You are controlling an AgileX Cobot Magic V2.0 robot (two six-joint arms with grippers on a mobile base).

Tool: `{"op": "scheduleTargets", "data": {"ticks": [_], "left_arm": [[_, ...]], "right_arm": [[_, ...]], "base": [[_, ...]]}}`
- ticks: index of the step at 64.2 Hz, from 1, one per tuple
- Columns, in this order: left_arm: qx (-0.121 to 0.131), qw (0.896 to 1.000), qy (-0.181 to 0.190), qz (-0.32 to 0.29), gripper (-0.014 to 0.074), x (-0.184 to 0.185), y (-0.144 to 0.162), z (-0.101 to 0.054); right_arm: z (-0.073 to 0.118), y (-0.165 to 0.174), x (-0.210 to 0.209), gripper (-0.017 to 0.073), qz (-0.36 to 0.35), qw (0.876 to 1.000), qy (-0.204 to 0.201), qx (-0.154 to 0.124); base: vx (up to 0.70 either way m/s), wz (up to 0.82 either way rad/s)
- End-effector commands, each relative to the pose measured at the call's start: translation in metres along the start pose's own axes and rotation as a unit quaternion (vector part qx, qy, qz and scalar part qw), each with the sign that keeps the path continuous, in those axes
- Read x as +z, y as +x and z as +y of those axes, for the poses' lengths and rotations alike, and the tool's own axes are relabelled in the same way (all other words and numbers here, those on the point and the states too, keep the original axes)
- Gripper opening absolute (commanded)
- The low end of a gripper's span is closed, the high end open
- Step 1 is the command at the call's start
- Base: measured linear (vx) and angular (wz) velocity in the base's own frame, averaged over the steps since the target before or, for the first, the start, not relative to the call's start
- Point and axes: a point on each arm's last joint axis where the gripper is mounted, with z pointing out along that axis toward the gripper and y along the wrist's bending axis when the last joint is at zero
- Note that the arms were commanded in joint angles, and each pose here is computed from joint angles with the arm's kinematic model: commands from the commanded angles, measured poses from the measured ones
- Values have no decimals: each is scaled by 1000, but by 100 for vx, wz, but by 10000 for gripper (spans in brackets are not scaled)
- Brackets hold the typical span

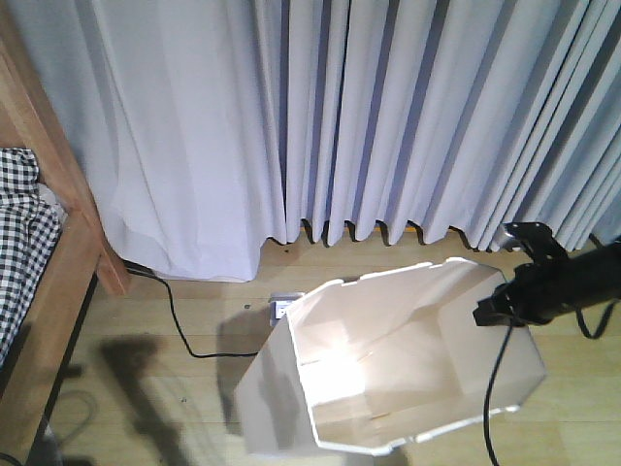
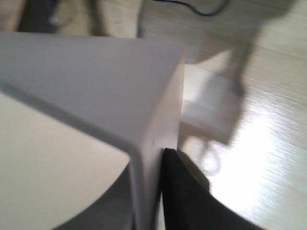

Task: Move trash bin to bedside with robot
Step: 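Lower the bin with the right gripper onto the floor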

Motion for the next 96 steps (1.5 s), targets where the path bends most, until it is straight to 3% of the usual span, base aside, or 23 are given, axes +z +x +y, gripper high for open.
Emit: {"op": "scheduleTargets", "data": {"ticks": [1,19,41,54,63,70,96], "left_arm": [[-12,999,4,-39,-6,-1,-4,0],[-12,999,4,-39,-6,-1,-4,0],[-12,999,4,-39,-6,-1,-4,0],[-12,999,4,-39,-6,-1,-4,0],[-12,999,4,-39,-6,-1,-4,0],[-12,999,4,-39,-6,-1,-4,0],[-12,999,4,-39,-6,-1,-4,0]], "right_arm": [[4,-20,-6,-3,-24,999,3,47],[-23,-41,23,-3,-30,990,36,130],[-65,-51,80,-3,-11,988,35,152],[-92,-54,119,-3,6,986,40,160],[-107,-60,144,-3,16,987,45,151],[-108,-66,165,-3,37,989,47,134],[-117,-73,226,26,56,989,35,130]], "base": [[0,0],[0,0],[0,0],[0,0],[0,0],[0,0],[0,0]]}}
